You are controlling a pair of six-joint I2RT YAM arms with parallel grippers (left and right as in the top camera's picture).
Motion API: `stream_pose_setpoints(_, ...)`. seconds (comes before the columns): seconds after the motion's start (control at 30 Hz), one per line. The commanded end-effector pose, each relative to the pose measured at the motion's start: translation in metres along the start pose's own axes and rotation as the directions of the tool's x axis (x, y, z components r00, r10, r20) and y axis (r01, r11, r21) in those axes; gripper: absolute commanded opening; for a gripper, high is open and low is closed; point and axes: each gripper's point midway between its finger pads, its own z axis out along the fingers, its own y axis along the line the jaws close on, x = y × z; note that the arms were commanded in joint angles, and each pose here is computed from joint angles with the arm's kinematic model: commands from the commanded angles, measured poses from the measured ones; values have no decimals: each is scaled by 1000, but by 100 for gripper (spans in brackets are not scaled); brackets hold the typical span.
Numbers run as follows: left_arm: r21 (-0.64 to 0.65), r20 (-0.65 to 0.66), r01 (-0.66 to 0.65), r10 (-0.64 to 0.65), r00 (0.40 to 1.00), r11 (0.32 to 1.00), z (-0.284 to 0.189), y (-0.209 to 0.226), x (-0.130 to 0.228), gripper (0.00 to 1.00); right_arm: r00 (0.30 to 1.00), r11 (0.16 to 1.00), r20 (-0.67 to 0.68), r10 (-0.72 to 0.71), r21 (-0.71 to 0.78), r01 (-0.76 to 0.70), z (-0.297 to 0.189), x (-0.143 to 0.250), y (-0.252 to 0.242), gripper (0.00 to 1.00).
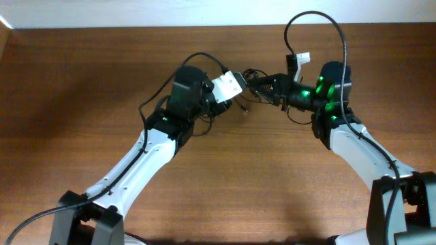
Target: Untangle cables
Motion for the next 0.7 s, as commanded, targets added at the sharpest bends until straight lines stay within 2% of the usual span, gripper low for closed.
stream_pose_setpoints(0.0, -76, -14, 65, -66, 998, 995, -7, 13, -4, 0, 965, 956, -37, -258, -155, 250, -2, 8, 45, 4)
stream_pose_setpoints(0.03, -78, -10, 65, -66, 998, 995, -7, 14, -5, 0, 926, 904, -21, -378, -225, 364, -6, 12, 65, 4)
stream_pose_setpoints(0.13, -77, -13, 65, -67, 998, 995, -7, 13, -4, 0, 833, 787, 12, -553, -321, 527, -14, 23, 93, 4)
stream_pose_setpoints(0.17, -81, -16, 65, -67, 998, 995, -7, 14, -3, 0, 779, 721, 25, -627, -360, 592, -19, 31, 103, 4)
stream_pose_setpoints(0.27, -221, -76, 157, -178, 981, 962, -12, 37, 13, 0, 602, 522, 49, -797, -446, 727, -33, 58, 121, 4)
stream_pose_setpoints(0.33, -291, -85, 221, -255, 963, 931, -16, 49, 22, 0, 525, 440, 58, -849, -471, 764, -38, 68, 124, 4)
stream_pose_setpoints(0.43, -410, -44, 400, -455, 889, 820, -25, 72, 40, 0, 501, 419, 49, -864, -482, 770, -39, 72, 123, 4)
stream_pose_setpoints(0.53, -459, 22, 532, -590, 807, 711, -32, 88, 53, 0, 501, 419, 49, -864, -482, 770, -39, 72, 123, 4)
stream_pose_setpoints(0.6, -490, 55, 588, -650, 758, 644, -39, 102, 67, 0, 501, 419, 49, -864, -482, 770, -39, 72, 123, 4)
stream_pose_setpoints(0.67, -511, 55, 593, -664, 746, 623, -44, 109, 76, 0, 500, 418, 49, -864, -482, 770, -39, 72, 123, 4)
